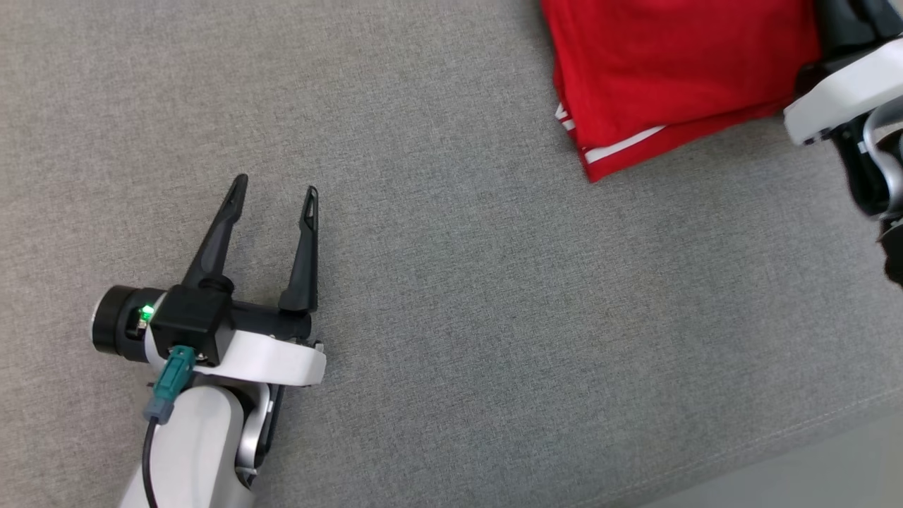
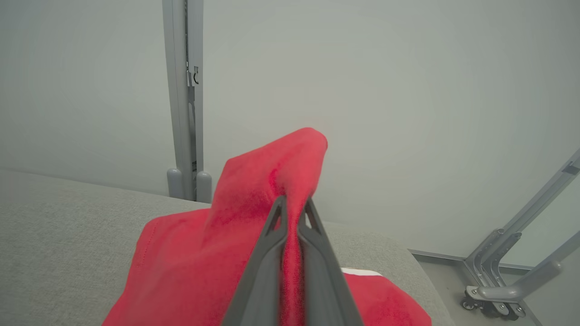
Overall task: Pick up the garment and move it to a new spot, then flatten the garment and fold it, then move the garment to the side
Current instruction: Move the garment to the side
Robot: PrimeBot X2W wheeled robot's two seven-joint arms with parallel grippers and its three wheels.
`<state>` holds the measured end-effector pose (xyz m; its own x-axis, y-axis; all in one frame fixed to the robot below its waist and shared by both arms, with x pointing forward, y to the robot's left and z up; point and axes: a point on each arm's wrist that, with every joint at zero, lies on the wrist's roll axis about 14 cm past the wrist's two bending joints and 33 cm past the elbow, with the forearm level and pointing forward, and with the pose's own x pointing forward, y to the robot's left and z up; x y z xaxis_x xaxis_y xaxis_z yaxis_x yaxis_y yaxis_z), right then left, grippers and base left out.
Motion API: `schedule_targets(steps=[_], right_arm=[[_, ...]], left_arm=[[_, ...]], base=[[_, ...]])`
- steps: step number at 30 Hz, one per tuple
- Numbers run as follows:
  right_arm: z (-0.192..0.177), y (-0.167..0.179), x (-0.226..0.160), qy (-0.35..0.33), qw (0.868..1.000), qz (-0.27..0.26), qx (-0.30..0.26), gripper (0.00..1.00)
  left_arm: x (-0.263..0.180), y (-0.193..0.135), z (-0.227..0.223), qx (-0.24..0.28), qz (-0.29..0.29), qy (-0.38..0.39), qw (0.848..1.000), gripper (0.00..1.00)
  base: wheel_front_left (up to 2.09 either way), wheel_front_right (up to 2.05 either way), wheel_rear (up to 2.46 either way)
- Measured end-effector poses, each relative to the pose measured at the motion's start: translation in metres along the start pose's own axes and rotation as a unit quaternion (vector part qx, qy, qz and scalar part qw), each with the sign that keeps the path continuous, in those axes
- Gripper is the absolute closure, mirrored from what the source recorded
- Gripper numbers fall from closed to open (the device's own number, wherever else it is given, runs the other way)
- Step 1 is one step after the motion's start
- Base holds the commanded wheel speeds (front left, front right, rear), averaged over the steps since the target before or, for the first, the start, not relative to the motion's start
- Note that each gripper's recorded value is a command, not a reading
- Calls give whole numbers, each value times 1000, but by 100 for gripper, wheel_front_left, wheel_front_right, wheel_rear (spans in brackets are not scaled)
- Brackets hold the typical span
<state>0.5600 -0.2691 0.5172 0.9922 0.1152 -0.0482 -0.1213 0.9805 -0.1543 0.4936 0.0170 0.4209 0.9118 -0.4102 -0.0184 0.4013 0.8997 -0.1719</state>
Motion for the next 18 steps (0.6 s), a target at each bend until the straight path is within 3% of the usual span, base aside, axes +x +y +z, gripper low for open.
schedule_targets(steps=[10, 18], right_arm=[[3, -36, 7, 10, 999, -21, -39, 100], [-19, -64, 4, 52, 996, -48, -54, 100]], left_arm=[[4, 8, -5, 3, 5, 4, 1000, 0], [5, 13, -9, 6, 7, 9, 1000, 0]], base=[[0, 0, 0], [0, 0, 0]])
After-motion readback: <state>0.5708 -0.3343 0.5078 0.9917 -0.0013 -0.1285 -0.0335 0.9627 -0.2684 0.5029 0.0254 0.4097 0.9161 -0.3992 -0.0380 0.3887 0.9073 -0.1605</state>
